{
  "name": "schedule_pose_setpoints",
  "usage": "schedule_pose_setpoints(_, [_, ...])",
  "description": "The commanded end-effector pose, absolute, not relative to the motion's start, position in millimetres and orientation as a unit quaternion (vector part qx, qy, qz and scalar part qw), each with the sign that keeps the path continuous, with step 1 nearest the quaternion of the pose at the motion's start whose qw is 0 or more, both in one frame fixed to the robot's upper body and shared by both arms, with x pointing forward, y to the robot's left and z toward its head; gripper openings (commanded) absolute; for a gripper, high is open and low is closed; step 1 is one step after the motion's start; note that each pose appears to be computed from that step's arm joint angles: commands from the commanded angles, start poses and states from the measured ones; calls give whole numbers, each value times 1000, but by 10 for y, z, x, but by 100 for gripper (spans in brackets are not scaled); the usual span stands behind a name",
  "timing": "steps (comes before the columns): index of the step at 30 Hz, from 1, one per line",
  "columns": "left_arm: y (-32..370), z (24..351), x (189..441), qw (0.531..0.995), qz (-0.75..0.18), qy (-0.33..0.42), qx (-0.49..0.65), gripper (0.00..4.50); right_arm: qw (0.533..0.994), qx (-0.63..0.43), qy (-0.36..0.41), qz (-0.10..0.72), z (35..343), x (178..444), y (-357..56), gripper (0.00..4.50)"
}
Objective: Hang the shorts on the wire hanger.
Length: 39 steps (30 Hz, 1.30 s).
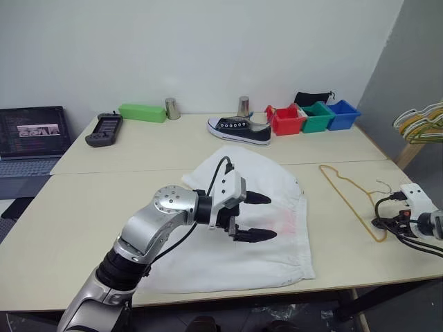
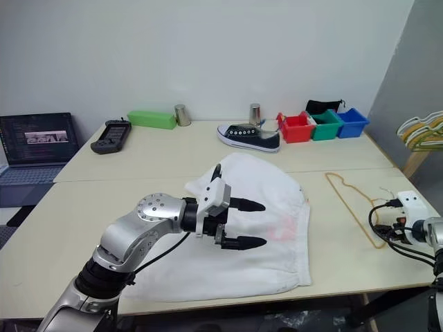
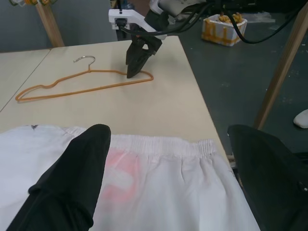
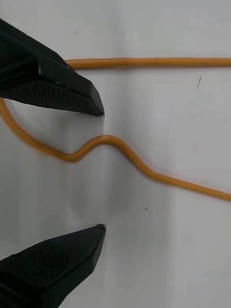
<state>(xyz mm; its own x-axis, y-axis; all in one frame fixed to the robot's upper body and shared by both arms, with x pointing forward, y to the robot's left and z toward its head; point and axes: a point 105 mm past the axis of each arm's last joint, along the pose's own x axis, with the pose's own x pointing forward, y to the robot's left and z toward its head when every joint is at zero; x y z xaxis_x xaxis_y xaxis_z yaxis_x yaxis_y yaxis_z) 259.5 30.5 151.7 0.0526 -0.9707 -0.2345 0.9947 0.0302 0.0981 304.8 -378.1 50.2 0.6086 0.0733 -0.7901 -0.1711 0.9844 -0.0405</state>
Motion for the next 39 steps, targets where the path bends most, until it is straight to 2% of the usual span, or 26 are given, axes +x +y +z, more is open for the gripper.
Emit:
schedule_pose_setpoints(1, [332, 1629, 2576, 719, -683, 30, 129, 418, 877, -15, 473, 84, 327, 2925, -3685, 340])
schedule_pose_setpoints(6, [326, 1620, 2575, 721, -680, 29, 128, 418, 872, 18, 480, 87, 321, 2866, -3673, 221])
schedule_pose_setpoints(9, [322, 1618, 2587, 722, -679, 28, 131, 418, 870, 9, 486, 86, 302, 2834, -3701, 170])
schedule_pose_setpoints(11, [326, 1631, 2600, 722, -678, 26, 132, 418, 868, 8, 488, 87, 291, 2820, -3709, 112])
schedule_pose_setpoints(17, [331, 1627, 2657, 726, -673, 23, 137, 418, 869, -6, 483, 106, 304, 2836, -3652, 3])
schedule_pose_setpoints(21, [322, 1610, 2656, 726, -674, 24, 135, 418, 869, -37, 480, 116, 308, 2827, -3626, 3])
schedule_pose_setpoints(23, [338, 1597, 2668, 728, -672, 26, 136, 418, 878, -97, 456, 110, 399, 2908, -3675, 3])
schedule_pose_setpoints(27, [397, 1596, 2782, 745, -652, 26, 138, 418, 887, -267, 358, 119, 832, 3215, -3609, 3])
schedule_pose_setpoints(29, [433, 1631, 2908, 762, -632, 18, 140, 418, 896, -313, 294, 115, 1117, 3400, -3465, 3])
schedule_pose_setpoints(31, [464, 1686, 3025, 776, -614, 8, 141, 418, 894, -349, 257, 113, 1270, 3490, -3363, 3])
schedule_pose_setpoints(35, [663, 2061, 3540, 827, -541, -35, 149, 418, 834, -502, 158, 165, 1460, 3611, -2876, 3])
schedule_pose_setpoints(38, [807, 2309, 3797, 844, -511, -56, 155, 418, 813, -548, 97, 170, 1553, 3665, -2696, 3])
schedule_pose_setpoints(39, [850, 2380, 3865, 845, -505, -62, 164, 418, 794, -581, 72, 165, 1601, 3682, -2668, 3])
